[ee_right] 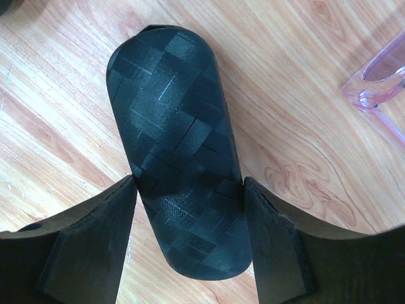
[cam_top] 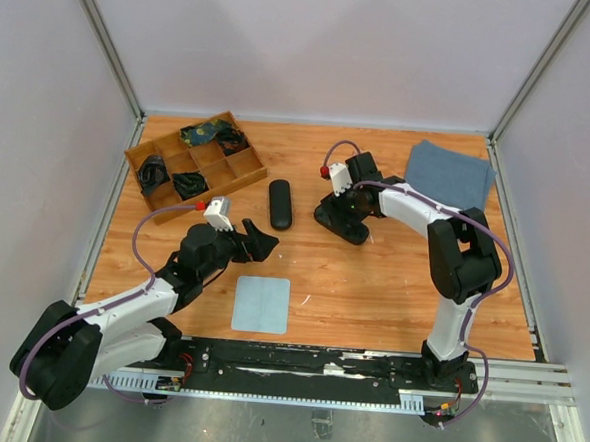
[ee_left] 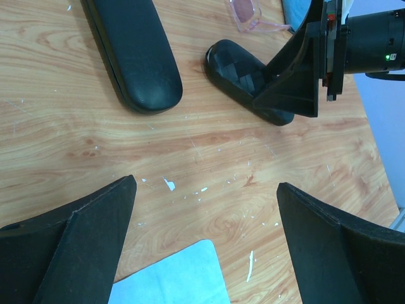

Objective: Organize the sunglasses
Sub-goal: Pick up the sunglasses case from the center of the board.

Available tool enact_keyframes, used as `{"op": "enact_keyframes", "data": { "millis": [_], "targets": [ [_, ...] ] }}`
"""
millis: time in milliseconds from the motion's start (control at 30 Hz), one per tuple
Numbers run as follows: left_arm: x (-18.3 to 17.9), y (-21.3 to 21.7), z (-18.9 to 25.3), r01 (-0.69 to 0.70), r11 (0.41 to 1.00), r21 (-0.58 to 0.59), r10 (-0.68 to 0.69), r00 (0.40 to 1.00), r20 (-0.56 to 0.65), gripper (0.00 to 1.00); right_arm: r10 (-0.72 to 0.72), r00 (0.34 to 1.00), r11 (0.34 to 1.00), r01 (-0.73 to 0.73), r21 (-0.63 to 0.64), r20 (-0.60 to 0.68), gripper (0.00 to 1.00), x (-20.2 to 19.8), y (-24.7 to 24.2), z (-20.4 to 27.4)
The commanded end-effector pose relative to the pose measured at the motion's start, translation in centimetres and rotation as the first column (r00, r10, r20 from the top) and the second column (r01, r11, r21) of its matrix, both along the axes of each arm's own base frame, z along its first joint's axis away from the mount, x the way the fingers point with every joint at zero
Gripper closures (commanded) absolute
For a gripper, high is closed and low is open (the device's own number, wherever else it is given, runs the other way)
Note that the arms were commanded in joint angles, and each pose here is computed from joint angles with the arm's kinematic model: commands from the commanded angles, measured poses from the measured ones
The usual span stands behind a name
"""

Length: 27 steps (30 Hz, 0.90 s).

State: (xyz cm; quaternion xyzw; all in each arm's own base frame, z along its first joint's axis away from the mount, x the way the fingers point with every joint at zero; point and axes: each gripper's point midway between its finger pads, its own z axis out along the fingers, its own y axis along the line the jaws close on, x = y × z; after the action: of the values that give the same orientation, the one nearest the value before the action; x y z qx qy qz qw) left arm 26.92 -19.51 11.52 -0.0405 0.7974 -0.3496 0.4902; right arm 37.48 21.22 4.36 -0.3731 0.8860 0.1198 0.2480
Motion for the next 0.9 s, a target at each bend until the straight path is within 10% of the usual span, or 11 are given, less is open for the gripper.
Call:
{"op": "enact_keyframes", "data": {
  "millis": [0, 333, 867],
  "targets": [
    [0.6, 0.1, 1.1, -0.012, 1.000, -0.009, 0.012, 0.999, 0.041, 0.00, -0.056, 0.998, 0.998, 0.056, 0.032, -0.009, 0.44, 0.9, 0.0, 0.6],
    [0.3, 0.2, 1.1, -0.009, 1.000, -0.022, 0.010, 0.999, 0.043, 0.00, -0.306, 0.950, 0.949, 0.309, 0.063, -0.052, 0.47, -1.0, 0.7, 1.2],
    [-0.6, 1.0, 1.4, -0.024, 0.999, -0.027, 0.025, 0.998, 0.054, 0.00, -0.433, 0.901, 0.901, 0.433, -0.013, 0.028, 0.13, -2.3, 1.6, 2.7]
  ]
}}
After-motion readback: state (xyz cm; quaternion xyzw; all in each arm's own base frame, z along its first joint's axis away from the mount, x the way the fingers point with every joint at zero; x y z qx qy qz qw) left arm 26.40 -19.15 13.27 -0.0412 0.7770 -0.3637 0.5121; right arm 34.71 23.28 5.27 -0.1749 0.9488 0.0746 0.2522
